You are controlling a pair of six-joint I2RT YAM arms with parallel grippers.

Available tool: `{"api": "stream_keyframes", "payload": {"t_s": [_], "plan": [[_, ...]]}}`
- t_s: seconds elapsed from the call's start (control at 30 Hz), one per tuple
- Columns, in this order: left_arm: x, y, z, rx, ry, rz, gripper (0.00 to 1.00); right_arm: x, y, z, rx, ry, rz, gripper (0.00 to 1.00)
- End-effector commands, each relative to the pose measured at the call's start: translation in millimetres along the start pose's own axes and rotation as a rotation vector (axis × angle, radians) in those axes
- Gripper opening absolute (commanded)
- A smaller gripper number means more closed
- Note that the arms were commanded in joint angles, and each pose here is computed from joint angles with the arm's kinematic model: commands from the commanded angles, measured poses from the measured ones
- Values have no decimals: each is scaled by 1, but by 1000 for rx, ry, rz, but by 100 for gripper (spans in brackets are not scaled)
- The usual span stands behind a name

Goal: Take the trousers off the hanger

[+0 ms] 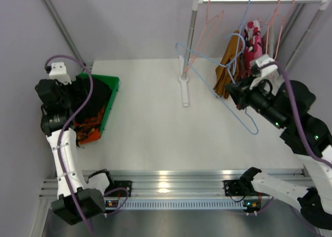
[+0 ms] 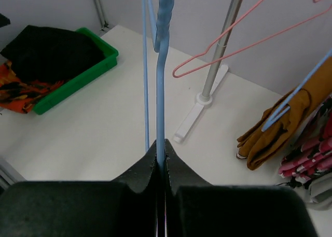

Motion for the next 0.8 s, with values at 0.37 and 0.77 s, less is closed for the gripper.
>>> {"api": "stream_keyframes", "payload": {"t_s": [0.37, 0.77], "plan": [[55, -12, -59, 96, -129, 158, 99, 42, -47, 26, -154, -22, 426, 0], [54, 2, -60, 82, -1, -12, 99, -48, -64, -38, -119, -47, 616, 0]]}}
Point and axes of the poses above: each gripper's point midway between its finger pads, its own x axis back along the fingers, its own y axis along the line the jaws close on, z = x × y, the point moved 8 cm from there along x, back along the fingers, and after that the axes turned 10 degrees about -x, right-handed, at the moved point
